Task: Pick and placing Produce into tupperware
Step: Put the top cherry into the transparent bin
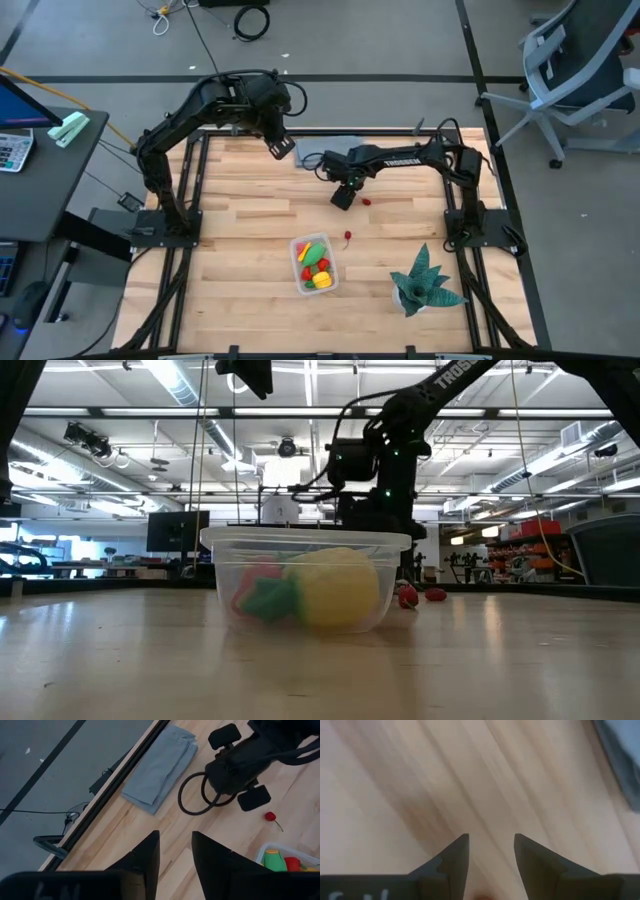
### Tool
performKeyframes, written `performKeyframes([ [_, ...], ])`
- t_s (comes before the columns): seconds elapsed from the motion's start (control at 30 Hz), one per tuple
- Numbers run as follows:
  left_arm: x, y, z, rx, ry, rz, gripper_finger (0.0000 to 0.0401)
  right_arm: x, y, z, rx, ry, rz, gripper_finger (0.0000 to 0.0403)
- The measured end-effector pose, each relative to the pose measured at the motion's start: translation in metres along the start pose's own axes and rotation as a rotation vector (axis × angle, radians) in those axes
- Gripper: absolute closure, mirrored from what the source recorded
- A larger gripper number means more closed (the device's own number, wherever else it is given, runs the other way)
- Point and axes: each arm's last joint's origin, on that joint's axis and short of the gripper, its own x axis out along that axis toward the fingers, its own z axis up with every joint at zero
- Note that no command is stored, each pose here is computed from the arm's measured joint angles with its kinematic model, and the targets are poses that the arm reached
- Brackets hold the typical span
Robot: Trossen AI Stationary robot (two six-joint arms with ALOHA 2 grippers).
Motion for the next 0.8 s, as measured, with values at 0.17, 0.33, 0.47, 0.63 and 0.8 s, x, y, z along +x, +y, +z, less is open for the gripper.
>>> performKeyframes([
  [0.17, 0.0, 0.0, 0.0, -0.001, 0.0, 0.0, 0.0284, -0.019, 0.004, 0.006, -0.012, -0.043, 0.056, 0.0239],
  [0.33, 0.0, 0.0, 0.0, -0.026, 0.0, 0.0, 0.0285, -0.044, 0.009, -0.001, -0.051, -0.072, 0.074, 0.0239],
  [0.47, 0.0, 0.0, 0.0, -0.027, 0.0, 0.0, 0.0282, -0.048, 0.013, -0.01, -0.132, -0.06, 0.021, 0.0239],
  [0.63, 0.0, 0.0, 0.0, -0.027, 0.0, 0.0, 0.0288, -0.03, 0.02, -0.027, -0.151, 0.003, 0.007, 0.0239],
  [0.8, 0.0, 0.0, 0.0, -0.027, 0.0, 0.0, 0.029, -0.016, 0.021, -0.034, -0.131, -0.013, -0.011, 0.0239],
])
